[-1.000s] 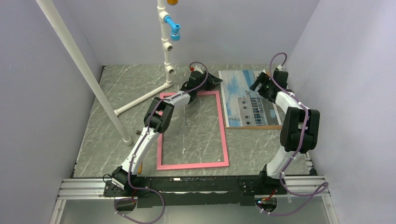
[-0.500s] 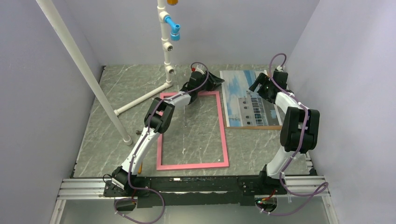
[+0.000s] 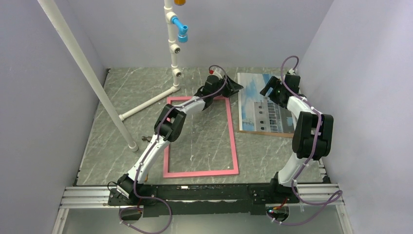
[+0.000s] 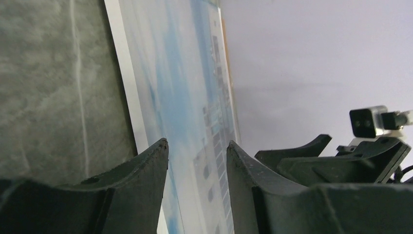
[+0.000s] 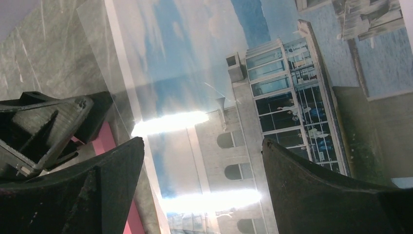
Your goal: Take the photo out of the frame
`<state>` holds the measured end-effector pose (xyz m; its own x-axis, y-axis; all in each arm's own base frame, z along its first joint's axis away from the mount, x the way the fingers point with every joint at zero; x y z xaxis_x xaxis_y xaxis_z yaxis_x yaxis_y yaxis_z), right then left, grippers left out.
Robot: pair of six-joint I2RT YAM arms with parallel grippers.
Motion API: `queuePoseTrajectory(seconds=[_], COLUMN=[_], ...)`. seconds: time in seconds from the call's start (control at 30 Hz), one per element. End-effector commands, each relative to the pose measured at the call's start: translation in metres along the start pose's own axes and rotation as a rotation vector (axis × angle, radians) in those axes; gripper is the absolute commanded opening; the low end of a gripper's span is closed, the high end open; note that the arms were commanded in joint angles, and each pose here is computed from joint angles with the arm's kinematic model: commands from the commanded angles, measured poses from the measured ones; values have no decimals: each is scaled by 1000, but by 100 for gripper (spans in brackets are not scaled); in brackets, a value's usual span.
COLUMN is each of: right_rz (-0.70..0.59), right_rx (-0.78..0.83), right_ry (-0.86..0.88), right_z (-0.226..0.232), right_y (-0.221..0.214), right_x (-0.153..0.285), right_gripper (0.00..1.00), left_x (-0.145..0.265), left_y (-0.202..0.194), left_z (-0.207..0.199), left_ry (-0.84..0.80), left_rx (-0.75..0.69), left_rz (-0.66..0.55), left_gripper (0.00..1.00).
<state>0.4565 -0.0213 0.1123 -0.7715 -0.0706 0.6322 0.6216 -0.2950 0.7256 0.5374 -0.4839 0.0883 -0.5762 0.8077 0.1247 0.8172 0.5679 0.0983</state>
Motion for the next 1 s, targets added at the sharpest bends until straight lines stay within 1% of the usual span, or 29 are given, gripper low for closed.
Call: queuePoseTrajectory(seconds=[0.0,0.1,0.17,0.3,0.4,0.53,0.63,0.83,0.97], right_rz=[-80,-85,-83,-43,-48,-39,-17,6,43], right_rx=[5,-7,-7,9,30,88,132,162,172], right_ry=[-47,-78,-71,-6,36,122,150,123,129], right_z=[-6,-11,-10,2,13,39,58,72,76], right_y=[19,17,16,7,1,-4,-13,-21,-29], right_x=[10,13,13,10,13,17,19,23,23], right_gripper=[92,93,94,94,94,95,95,95,93], left_x=[3,8,14,29,40,52,62,96,126], left_y=[-12,-13,-15,-20,-20,-20,-22,-15,-10], left_z=[-34,-38,-37,-36,-42,-48,-64,-121,-146], left_ry=[-44,-4,14,73,105,133,120,39,38], left_rx=[-136,-212,-232,-296,-355,-399,-427,-429,-447], left_rz=[66,100,133,186,205,239,252,256,254], left_gripper=[55,63,67,73,77,78,78,76,76])
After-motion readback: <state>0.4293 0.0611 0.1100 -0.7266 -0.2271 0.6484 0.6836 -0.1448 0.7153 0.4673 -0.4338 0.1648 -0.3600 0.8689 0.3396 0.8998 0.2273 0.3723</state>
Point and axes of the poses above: each gripper's point midway between its finger pads, its own x axis back along the fingers, its own z axis along the line the jaws close on, y = z × x, the point moved 2 cm from there along x, back along the fingers, and after that the axes turned 14 degrees about x, right-handed, at the moved point
